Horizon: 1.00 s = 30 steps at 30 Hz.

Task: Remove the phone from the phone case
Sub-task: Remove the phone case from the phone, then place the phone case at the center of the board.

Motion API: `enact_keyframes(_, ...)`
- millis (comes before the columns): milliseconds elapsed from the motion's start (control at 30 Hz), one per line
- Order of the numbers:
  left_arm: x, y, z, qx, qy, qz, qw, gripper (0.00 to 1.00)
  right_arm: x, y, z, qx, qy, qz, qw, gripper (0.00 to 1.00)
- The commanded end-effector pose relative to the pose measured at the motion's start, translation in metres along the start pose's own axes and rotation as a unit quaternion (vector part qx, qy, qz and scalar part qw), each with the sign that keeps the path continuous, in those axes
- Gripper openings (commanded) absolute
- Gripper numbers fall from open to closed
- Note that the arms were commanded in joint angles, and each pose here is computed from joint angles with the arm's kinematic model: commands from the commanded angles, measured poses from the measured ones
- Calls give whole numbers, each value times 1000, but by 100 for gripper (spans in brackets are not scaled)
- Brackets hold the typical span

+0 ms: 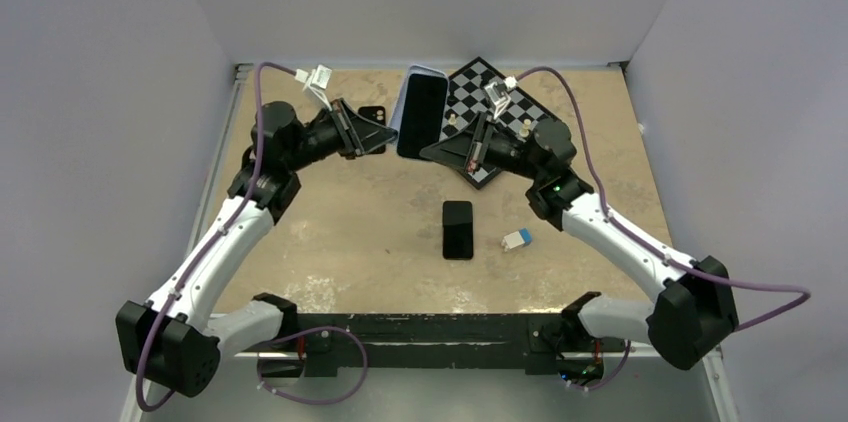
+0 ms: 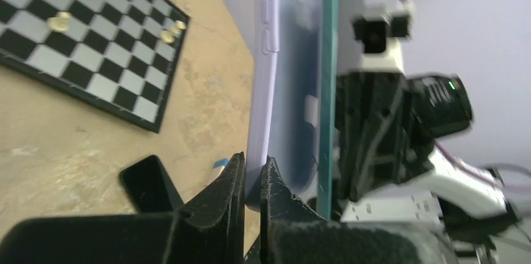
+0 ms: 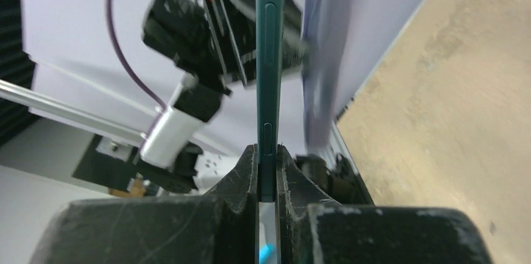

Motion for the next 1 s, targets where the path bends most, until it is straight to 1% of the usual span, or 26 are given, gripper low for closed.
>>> enact_keyframes(0, 28, 53, 7, 187, -71, -3, 980, 0, -16, 6, 23, -37, 23, 104, 994, 0)
enact_keyframes(167, 51, 99, 5, 239, -62, 19, 969, 0, -34, -21, 52, -141, 22, 131, 981, 0)
enact_keyframes(267, 70, 118, -5, 243, -50, 23, 969, 0, -41, -31, 67, -184, 19, 138, 973, 0)
enact_keyframes(367, 87, 138, -19, 272, -26, 13, 962, 0, -46, -38, 77, -209, 17, 142, 967, 0)
enact_keyframes(467, 101, 174, -29, 314, -10, 21, 949, 0, -51, -43, 81, -216, 22, 138, 966, 0)
enact_keyframes(533, 108, 194, -33, 323, -5, 42, 946, 0, -53, -45, 82, -216, 25, 137, 966, 0)
enact_keyframes(600, 113, 209, -38, 333, -6, 46, 942, 0, -54, -46, 83, -218, 27, 136, 966, 0)
enact_keyframes(767, 111, 238, -54, 323, -25, 81, 943, 0, -55, -50, 84, -224, 29, 135, 965, 0)
enact_keyframes(967, 110, 264, -52, 367, -52, 76, 926, 0, -59, -55, 85, -224, 35, 128, 966, 0)
Point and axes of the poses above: each gripper's point midway between its finger pads, its own z axis back along the fingers, its own y axis along the line the jaws close on, x = y × z, the point moved 6 cm from there along z, back along the fingers, and after that the axes turned 9 degrees about z, right-handed, at the moved point
